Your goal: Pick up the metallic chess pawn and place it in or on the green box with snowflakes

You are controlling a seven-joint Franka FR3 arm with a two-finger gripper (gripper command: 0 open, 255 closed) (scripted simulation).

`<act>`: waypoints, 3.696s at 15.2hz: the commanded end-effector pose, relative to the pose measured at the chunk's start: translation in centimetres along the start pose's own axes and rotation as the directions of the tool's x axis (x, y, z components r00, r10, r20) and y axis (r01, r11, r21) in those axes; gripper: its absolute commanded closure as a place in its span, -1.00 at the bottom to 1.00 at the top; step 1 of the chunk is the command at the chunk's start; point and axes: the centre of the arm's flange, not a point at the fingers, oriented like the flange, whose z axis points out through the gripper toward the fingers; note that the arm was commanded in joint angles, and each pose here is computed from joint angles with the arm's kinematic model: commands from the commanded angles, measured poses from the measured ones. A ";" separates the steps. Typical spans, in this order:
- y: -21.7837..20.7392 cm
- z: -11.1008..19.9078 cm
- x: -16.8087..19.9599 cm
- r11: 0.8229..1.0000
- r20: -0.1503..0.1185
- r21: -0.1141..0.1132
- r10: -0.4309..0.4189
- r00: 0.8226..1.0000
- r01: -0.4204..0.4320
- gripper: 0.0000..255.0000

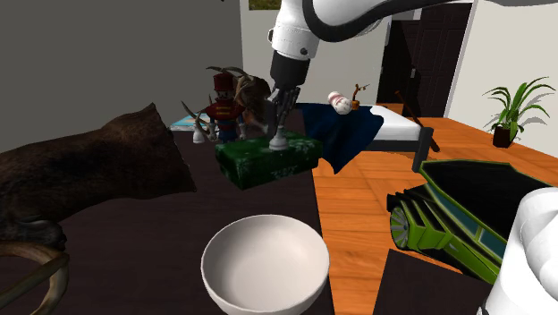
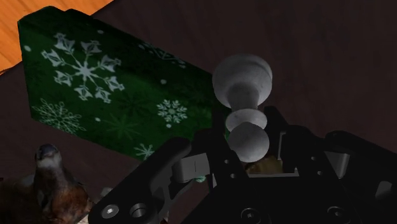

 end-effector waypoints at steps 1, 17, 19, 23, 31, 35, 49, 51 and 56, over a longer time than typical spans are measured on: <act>0.2 -1.1 0.3 1.000 0.000 0.000 0.000 1.000 0.000 1.00; 13.7 -0.3 9.0 1.000 0.000 0.000 0.000 1.000 0.000 1.00; 15.8 0.1 10.2 1.000 0.000 0.000 0.000 1.000 0.000 1.00; 15.6 2.1 9.6 1.000 0.000 0.000 0.000 1.000 0.000 1.00; 15.1 6.1 8.4 1.000 0.000 0.000 0.000 1.000 0.000 1.00; 14.9 8.2 7.8 1.000 0.000 0.000 0.000 1.000 0.000 1.00; 14.9 8.2 7.8 1.000 0.000 0.000 0.000 1.000 0.000 -1.00; 14.9 5.6 7.8 1.000 0.000 0.000 0.000 1.000 0.000 -1.00; 14.9 3.2 7.8 1.000 0.000 0.000 0.000 1.000 0.000 -1.00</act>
